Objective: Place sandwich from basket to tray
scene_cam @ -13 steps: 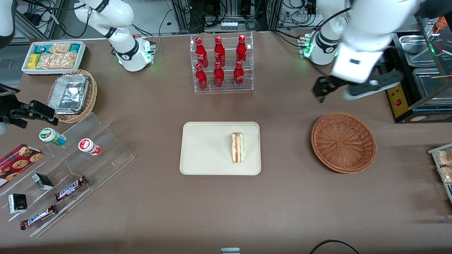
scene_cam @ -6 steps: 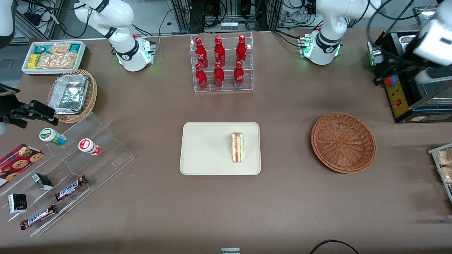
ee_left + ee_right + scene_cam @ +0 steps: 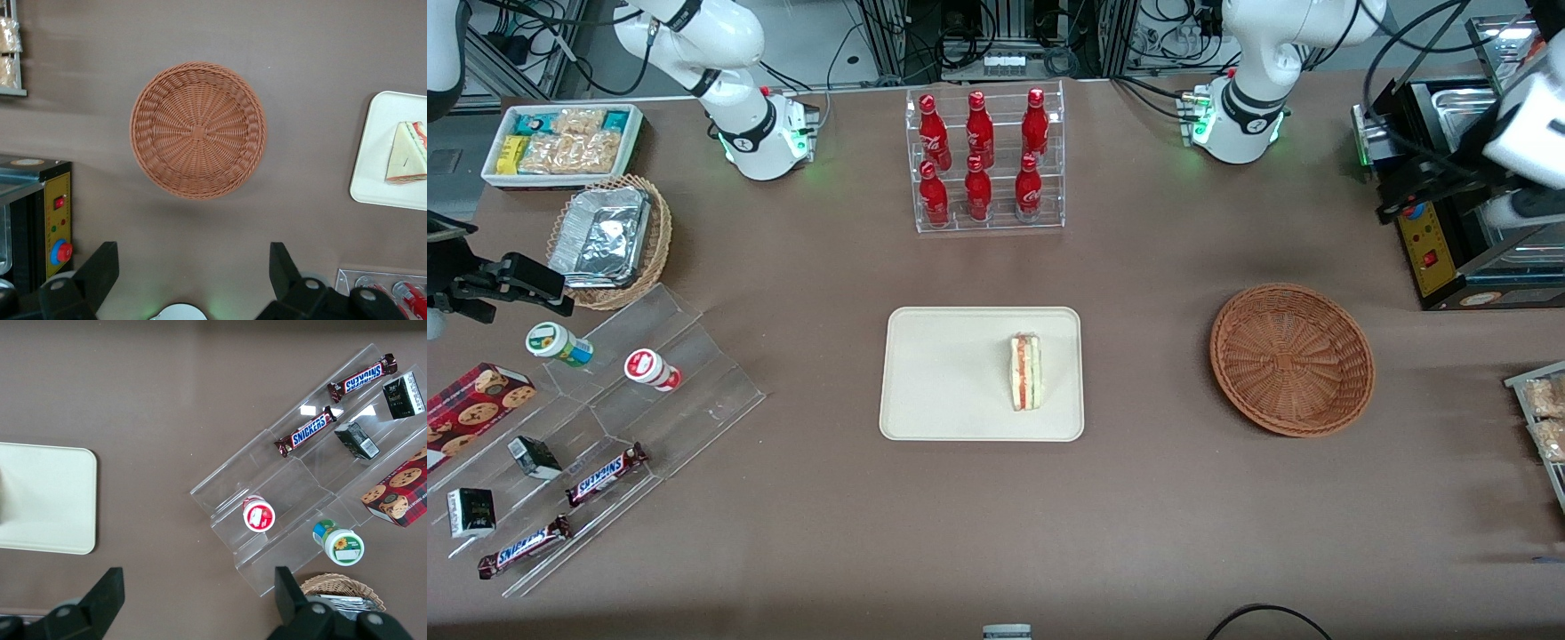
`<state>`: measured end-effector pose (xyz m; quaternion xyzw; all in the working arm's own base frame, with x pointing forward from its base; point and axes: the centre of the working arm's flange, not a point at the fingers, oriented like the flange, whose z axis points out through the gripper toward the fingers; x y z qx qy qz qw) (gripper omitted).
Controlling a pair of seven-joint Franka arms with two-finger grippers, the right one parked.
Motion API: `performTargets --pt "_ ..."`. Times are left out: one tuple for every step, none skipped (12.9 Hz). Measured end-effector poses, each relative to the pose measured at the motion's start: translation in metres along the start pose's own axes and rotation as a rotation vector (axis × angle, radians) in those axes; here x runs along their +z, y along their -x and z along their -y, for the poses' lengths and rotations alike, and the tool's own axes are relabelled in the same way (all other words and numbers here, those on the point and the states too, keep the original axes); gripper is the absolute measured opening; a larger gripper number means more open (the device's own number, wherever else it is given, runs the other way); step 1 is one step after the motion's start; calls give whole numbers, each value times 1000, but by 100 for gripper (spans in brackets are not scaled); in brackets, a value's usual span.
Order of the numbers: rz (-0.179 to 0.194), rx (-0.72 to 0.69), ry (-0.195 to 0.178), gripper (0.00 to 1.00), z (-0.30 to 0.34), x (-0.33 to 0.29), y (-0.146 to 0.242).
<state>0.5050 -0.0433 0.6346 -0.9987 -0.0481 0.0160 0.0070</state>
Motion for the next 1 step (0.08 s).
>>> performTargets --pt "-2 15 -1 100 -12 1 -5"
